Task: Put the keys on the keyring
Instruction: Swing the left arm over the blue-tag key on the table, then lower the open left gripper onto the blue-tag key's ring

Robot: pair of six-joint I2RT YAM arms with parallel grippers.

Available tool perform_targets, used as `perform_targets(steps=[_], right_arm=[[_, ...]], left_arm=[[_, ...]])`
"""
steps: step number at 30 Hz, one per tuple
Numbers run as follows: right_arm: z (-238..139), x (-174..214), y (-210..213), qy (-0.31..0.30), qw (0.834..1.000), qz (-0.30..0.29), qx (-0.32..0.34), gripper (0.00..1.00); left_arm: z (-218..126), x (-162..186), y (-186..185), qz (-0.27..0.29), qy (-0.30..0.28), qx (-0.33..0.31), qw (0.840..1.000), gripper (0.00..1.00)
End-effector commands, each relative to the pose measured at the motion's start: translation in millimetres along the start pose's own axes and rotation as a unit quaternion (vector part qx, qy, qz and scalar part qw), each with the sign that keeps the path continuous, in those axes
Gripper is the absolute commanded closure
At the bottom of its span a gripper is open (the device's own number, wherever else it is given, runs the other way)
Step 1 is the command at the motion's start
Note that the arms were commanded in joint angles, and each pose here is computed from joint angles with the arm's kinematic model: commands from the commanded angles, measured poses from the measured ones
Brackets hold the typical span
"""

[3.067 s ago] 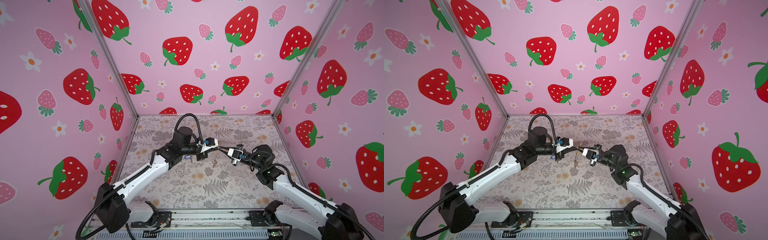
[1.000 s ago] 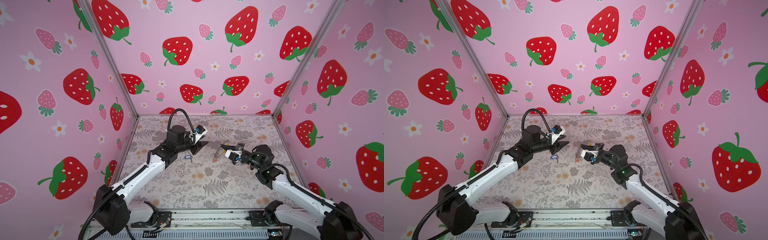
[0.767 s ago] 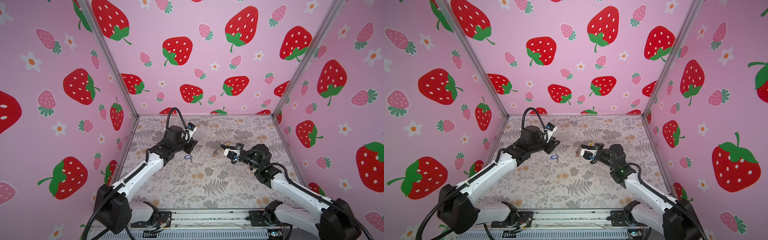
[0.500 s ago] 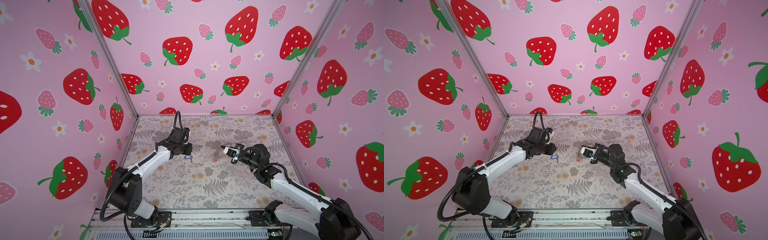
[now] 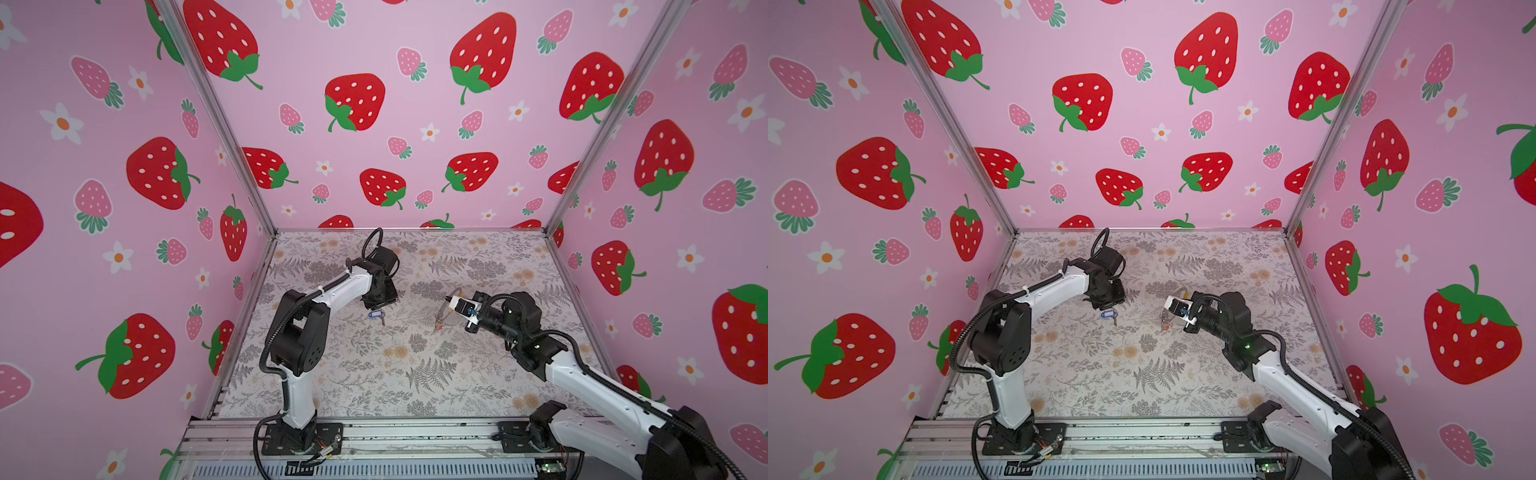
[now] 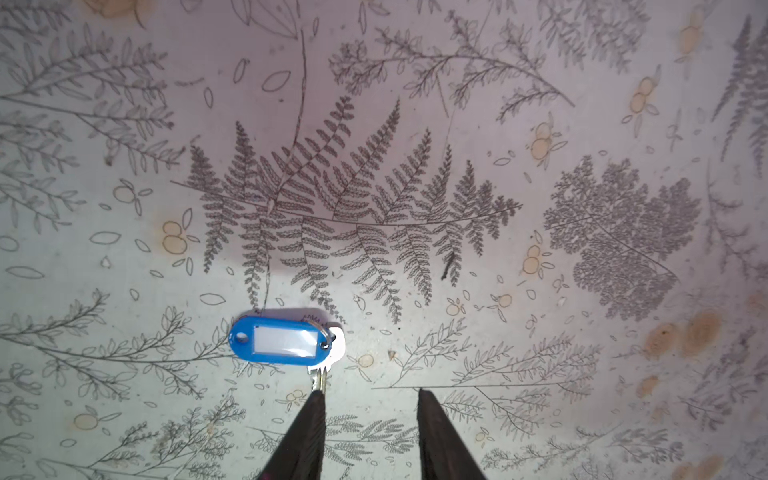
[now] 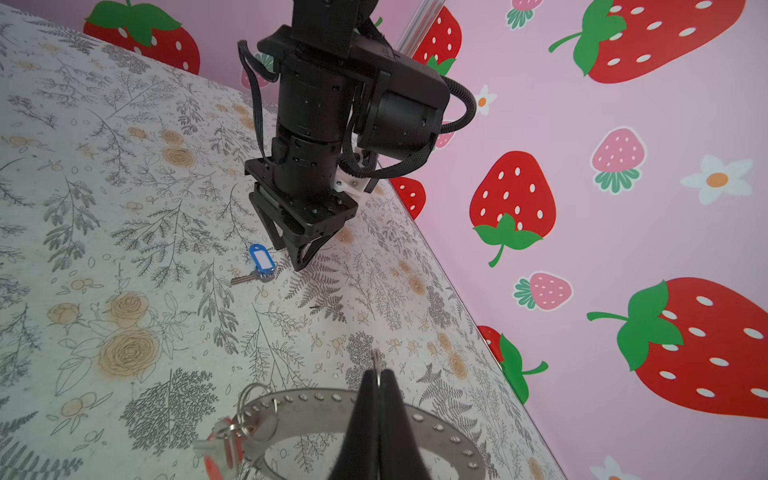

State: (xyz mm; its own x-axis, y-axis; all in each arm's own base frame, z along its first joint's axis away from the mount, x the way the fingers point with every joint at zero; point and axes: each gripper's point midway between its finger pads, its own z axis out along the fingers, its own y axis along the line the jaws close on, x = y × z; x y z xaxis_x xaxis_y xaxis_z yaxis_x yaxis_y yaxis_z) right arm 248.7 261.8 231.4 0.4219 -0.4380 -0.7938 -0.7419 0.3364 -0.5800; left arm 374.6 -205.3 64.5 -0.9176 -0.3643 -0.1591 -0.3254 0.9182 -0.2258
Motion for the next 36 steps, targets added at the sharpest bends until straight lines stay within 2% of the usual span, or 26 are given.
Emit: perform_targets(steps=[1, 8, 13, 25, 30, 36], right_arm=[[-3, -2, 5, -0.009, 1.000, -0.018, -0.006, 1.00], [-5, -5, 9, -0.019, 1.000, -0.020, -0.012, 1.00], [-6, -7, 11, -0.026, 0.999, -0.017, -0.014, 1.00], [-6, -5, 15, -0.028, 0.999, -0.013, -0.018, 1.00], [-5, -4, 15, -0.027, 0.999, -0.012, -0.020, 1.00], [-4, -4, 15, -0.026, 0.999, -0.012, -0.020, 1.00]], left_arm=[[2, -1, 14, -0.068, -0.005, -0.054, 0.996, 0.60], [10, -8, 24, -0.088, -0.030, -0.093, 0.991, 0.61], [17, -12, 21, -0.095, -0.034, -0.094, 0.990, 0.63], [28, -8, 21, -0.085, -0.020, -0.101, 0.991, 0.68], [32, -5, 21, -0.081, -0.011, -0.098, 0.992, 0.75], [36, 1, 23, -0.076, -0.001, -0.098, 0.992, 0.75]])
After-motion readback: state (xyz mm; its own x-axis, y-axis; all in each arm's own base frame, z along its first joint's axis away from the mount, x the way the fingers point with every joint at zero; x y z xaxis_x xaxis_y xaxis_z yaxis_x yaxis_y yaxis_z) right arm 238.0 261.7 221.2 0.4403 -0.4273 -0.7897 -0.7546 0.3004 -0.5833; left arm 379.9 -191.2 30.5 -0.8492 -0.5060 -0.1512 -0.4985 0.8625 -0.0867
